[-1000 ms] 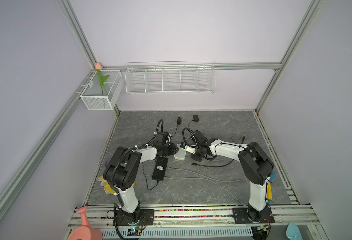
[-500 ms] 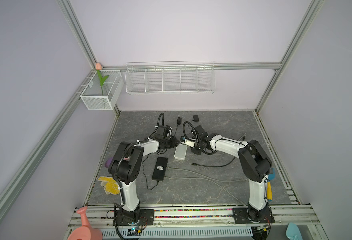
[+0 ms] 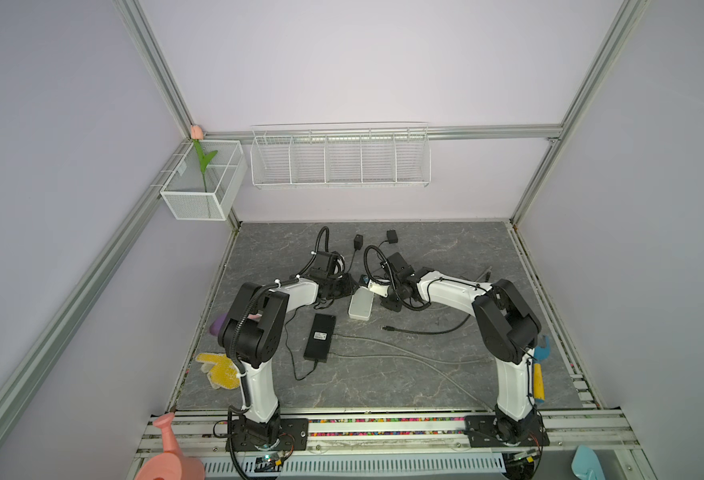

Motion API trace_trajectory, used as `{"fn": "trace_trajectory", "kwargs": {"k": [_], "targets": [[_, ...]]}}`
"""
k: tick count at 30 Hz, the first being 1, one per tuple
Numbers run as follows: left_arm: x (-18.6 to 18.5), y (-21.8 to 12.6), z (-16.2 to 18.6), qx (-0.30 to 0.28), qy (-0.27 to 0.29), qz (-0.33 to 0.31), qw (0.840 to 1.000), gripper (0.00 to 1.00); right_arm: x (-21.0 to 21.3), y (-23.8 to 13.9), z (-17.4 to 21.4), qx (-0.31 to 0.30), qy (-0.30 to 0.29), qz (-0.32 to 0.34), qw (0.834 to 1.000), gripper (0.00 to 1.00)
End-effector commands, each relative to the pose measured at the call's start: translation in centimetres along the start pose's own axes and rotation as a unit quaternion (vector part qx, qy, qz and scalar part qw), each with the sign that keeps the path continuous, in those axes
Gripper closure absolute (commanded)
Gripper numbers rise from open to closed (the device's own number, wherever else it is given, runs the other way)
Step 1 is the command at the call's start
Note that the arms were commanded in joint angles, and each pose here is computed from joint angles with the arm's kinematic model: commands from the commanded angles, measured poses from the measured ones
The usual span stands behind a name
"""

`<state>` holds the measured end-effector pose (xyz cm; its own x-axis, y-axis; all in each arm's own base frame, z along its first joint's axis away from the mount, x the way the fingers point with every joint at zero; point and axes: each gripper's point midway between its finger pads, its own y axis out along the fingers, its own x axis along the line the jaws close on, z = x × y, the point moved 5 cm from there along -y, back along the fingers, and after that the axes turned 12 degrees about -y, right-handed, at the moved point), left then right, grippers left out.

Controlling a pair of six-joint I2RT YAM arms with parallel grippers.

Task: Insert the plug into the switch port
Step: 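Push the grey plug into the box port while the left gripper holds the box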

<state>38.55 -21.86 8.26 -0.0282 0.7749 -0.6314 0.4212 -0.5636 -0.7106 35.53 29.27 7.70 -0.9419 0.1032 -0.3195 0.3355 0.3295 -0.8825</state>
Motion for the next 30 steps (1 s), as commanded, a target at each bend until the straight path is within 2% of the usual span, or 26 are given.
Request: {"fn": "trace_trajectory", "kwargs": {"k": [1,21,30], "targets": [[0.0,0.4,0.4,0.011,0.007,-0.001,1.000,0.69,1.0,0.8,0.1,0.006,-0.015,-0.025,1.000,0.94],[0.2,1.4,1.9,0.027,0.014,-0.011,0.999,0.71,0.8,0.8,-1.4,-0.011,-0.017,-0.041,0.999,0.93],[0.5,1.3,2.7,0.029,0.017,-0.025,0.999,0.72,0.4,-0.5,-2.1,-0.037,-0.008,-0.032,0.999,0.94]]}}
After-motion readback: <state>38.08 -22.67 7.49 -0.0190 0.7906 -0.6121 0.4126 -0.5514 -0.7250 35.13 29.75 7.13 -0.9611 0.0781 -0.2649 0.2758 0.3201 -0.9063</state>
